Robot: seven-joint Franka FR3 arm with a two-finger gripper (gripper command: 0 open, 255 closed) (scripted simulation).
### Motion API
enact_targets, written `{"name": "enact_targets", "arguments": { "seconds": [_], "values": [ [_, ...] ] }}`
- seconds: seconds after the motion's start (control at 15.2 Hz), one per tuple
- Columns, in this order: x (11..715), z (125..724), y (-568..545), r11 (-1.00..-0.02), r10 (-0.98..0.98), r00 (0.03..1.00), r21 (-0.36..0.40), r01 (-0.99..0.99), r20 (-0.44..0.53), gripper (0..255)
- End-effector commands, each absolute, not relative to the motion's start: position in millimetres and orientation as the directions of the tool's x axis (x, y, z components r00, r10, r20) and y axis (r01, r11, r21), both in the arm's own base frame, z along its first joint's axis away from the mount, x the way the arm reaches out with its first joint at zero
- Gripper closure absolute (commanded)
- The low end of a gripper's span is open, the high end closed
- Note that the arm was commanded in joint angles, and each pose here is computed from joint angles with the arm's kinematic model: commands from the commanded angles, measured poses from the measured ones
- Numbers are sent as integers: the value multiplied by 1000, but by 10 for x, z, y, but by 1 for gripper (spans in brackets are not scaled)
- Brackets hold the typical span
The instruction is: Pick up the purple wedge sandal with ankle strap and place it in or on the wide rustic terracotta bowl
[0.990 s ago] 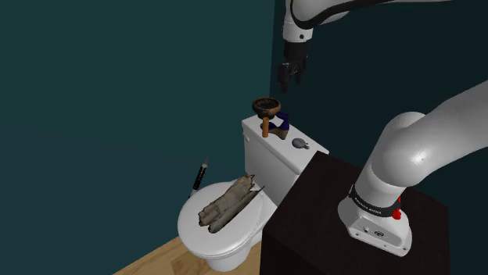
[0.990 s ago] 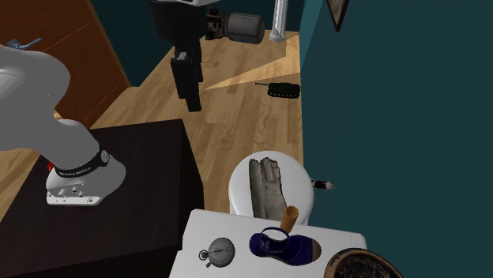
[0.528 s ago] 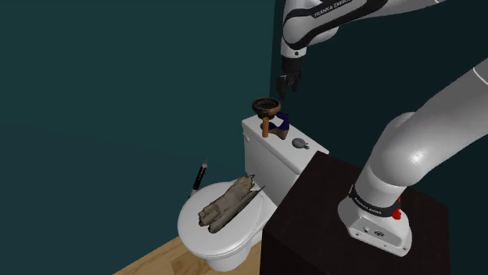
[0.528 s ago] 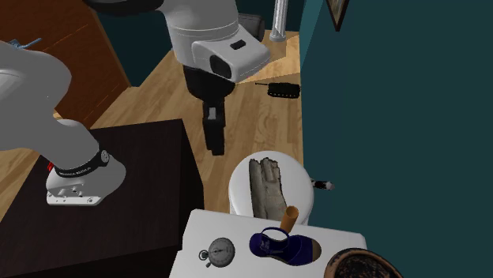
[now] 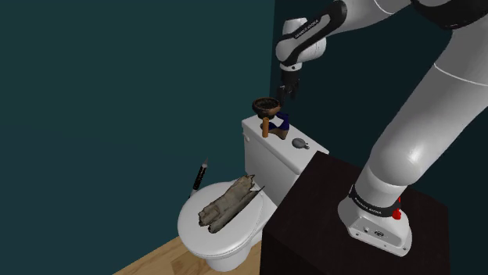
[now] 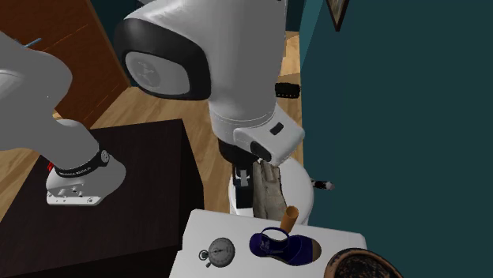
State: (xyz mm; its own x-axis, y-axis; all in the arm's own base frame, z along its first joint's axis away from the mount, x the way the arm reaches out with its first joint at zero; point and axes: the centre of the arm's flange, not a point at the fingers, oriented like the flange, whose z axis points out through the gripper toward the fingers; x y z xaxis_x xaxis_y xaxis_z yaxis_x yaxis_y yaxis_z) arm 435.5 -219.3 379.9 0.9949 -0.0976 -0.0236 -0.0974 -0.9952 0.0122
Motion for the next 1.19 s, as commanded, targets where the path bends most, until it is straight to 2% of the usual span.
{"name": "enact_targets", "arguments": {
  "seconds": [0.0,0.53,1.12],
  "values": [
    [4430,3577,-2334,-995,-100,995,12,-100,-26,0],
    [4760,2808,-2997,-994,-112,993,8,-112,-39,0],
    [4770,2343,-3053,-994,-113,993,8,-113,-40,0]
  ]
}}
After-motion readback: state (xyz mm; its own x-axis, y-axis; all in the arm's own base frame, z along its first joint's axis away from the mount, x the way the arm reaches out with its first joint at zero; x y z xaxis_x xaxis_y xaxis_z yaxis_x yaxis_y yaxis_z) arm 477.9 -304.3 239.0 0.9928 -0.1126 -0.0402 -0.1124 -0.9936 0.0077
